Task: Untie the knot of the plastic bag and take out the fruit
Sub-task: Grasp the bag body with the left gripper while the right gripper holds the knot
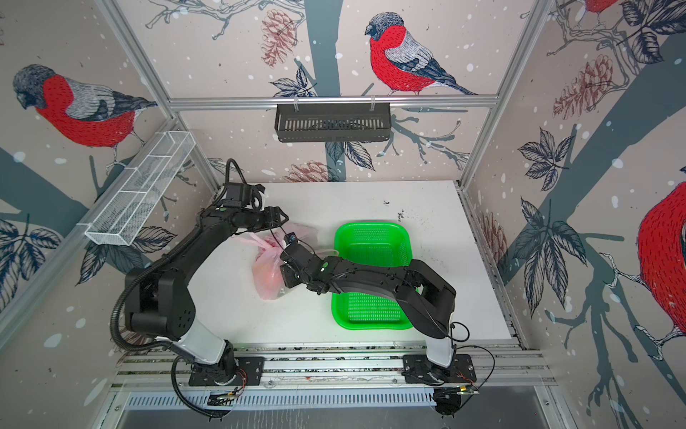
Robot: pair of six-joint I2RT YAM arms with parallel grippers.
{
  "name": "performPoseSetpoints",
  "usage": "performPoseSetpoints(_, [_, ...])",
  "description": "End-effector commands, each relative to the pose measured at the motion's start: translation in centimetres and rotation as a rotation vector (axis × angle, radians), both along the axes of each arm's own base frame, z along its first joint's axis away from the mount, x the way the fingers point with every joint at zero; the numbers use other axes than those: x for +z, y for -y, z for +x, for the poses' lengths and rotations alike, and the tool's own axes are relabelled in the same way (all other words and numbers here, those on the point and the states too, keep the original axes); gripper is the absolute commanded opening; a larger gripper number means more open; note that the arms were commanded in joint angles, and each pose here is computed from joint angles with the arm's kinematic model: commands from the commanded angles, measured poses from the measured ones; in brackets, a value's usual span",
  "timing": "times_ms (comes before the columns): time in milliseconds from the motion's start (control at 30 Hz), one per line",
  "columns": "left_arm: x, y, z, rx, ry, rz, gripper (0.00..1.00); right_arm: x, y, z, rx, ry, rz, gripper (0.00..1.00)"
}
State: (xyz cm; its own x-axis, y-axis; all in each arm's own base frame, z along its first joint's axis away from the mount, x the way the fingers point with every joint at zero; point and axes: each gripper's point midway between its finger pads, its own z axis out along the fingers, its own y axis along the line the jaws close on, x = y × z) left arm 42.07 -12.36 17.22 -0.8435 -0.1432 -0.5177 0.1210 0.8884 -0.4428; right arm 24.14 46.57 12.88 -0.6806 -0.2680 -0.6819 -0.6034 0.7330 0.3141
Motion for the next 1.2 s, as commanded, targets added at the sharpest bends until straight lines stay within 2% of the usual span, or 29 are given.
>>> performPoseSetpoints(0, [-1.5,0.6,-0.6,-0.036,-0.041,0.046,0.71,0.1,-0.9,0.4,-0.006,-0.020,0.053,0.55])
performPoseSetpoints(100, [-2.9,1.3,-0.8,-0.056,-0.078,0.068,0.69,-0.1,-1.5,0.7,0.004,-0.030,0.079,0.52])
performPoseSetpoints(333, [-5.3,1.1,-0.8,-0.052,-0.150,0.106,0.60,-1.2,-2.3,1.7,0.022,-0.055,0.110,0.37])
performPoseSetpoints(433, [-5.8,1.0,-0.5,-0.038,-0.157,0.107,0.44,-1.2,-2.5,2.3,0.028,-0.053,0.113,0.23])
performPoseSetpoints(533, [-6.0,0.6,-0.2,-0.006,-0.157,0.114,0.20,-1.2,-2.2,2.6,0.027,-0.038,0.104,0.14])
performPoseSetpoints(667, [-5.4,-0.3,0.3,0.056,-0.135,0.091,0.06,-1.0,-1.5,3.0,0.025,-0.023,0.089,0.07])
performPoseSetpoints(800, [-5.2,-3.8,0.5,0.186,-0.127,0.075,0.00,-0.8,-0.5,4.0,0.015,0.001,0.061,0.06])
performPoseSetpoints(1033, [-3.8,-10.1,-1.4,0.379,-0.075,0.023,0.00,-1.3,2.2,6.3,-0.027,0.031,0.003,0.05])
performPoseSetpoints(1167, [-3.3,-12.4,-2.5,0.450,-0.057,-0.008,0.00,-1.6,3.3,7.5,-0.042,0.049,-0.023,0.05])
